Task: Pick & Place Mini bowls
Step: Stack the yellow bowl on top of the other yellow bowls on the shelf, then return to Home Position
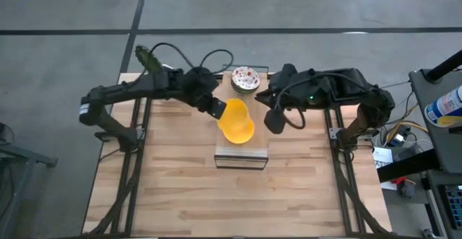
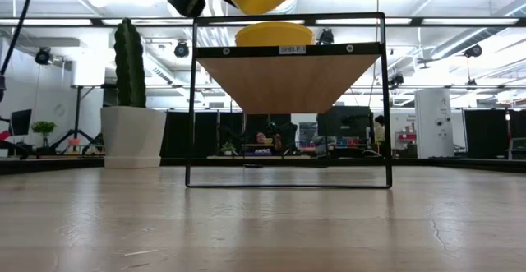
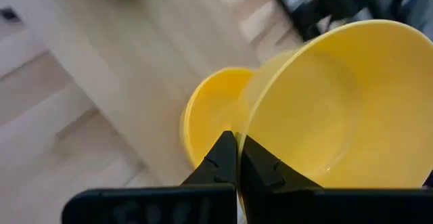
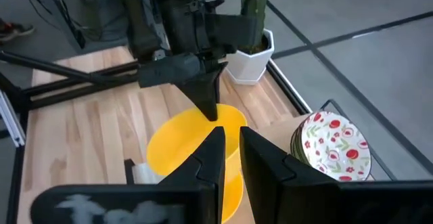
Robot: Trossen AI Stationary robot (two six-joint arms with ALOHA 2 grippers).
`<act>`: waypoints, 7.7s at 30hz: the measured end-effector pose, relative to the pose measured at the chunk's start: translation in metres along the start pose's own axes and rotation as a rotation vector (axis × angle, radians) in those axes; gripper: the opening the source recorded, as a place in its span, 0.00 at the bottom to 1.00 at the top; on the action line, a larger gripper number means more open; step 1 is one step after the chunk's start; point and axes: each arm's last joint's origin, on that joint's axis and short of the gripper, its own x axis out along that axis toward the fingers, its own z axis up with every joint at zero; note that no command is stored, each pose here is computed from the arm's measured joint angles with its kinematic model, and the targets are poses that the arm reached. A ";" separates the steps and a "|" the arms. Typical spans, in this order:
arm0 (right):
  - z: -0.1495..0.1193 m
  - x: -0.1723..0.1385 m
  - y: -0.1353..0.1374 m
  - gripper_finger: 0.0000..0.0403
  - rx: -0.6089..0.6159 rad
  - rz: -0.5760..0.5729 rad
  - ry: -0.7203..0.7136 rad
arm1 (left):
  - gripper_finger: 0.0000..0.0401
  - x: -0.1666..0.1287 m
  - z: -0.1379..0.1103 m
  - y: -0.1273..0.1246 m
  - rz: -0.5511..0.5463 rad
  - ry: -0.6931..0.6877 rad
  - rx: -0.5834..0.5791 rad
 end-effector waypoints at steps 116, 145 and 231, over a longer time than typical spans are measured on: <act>-0.025 0.004 -0.002 0.02 0.011 -0.158 0.156 | 0.00 0.021 0.021 -0.007 -0.018 -0.012 0.195; -0.207 0.046 -0.053 0.02 0.058 0.047 0.060 | 0.00 -0.029 -0.114 0.065 -0.405 -0.506 0.502; -0.368 0.057 -0.100 0.02 -0.049 0.144 -0.506 | 0.00 0.012 -0.213 0.191 -0.526 -0.768 0.612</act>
